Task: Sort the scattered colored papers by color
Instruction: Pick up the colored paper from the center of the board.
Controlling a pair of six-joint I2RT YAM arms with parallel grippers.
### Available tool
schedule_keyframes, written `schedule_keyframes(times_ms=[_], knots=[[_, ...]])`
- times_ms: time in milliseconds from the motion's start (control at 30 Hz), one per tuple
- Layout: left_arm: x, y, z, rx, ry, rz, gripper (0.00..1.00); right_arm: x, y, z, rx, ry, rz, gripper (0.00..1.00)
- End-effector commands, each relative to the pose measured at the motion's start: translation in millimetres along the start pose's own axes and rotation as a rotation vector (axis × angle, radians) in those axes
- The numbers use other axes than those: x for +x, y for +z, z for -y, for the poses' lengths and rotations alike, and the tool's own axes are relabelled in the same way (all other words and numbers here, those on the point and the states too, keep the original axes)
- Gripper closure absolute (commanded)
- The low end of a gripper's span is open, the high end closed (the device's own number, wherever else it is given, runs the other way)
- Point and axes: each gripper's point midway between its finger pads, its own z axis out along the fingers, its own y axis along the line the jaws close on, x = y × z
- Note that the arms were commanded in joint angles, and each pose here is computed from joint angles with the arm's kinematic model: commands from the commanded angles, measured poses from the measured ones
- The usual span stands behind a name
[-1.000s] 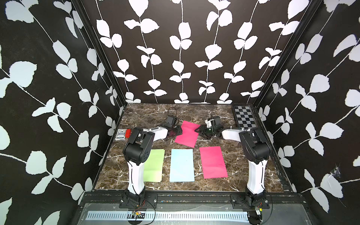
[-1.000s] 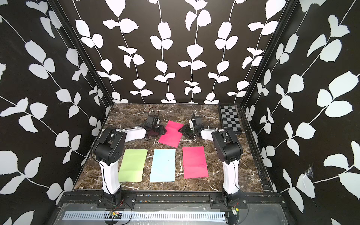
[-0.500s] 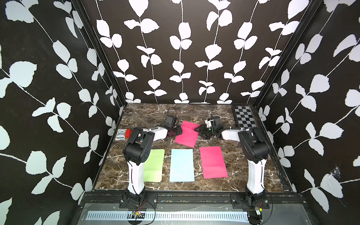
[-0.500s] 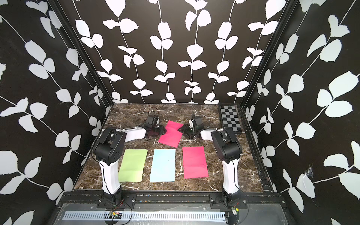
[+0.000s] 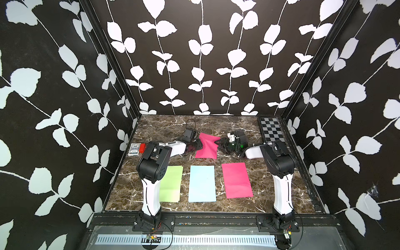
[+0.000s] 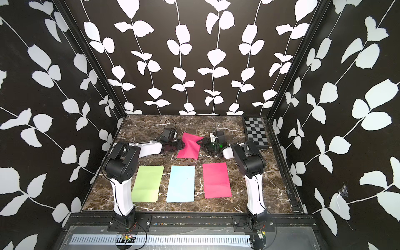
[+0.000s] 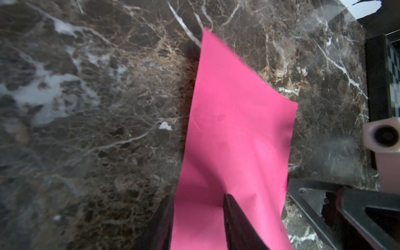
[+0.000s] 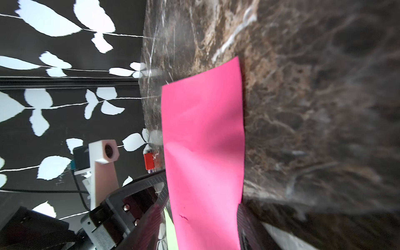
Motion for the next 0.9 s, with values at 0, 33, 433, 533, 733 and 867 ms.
schedule_keyframes(times_ms=[0,33,433,533,733,867], knots=[[13,5,-13,-0.025,-0.016,-0.042,0.59,-1,-1,-6,-0.068,0.026,0.015,0.43],[13,5,-14,-0.027,-0.018,-0.043,0.59,-1,-1,-7,-0.076,0.027,0.017,0.43],[16,5,-19,-0.032,-0.031,-0.048,0.6,2,-12,-4,-0.008,-0.019,0.02,0.43],[15,5,-20,-0.033,-0.034,-0.047,0.6,3,-16,-4,0.017,-0.038,0.023,0.43],[16,5,-20,-0.031,-0.037,-0.05,0.6,7,-24,-6,0.048,-0.062,0.017,0.43],[16,5,-19,-0.026,-0.041,-0.049,0.6,12,-30,-3,0.072,-0.06,0.01,0.43]])
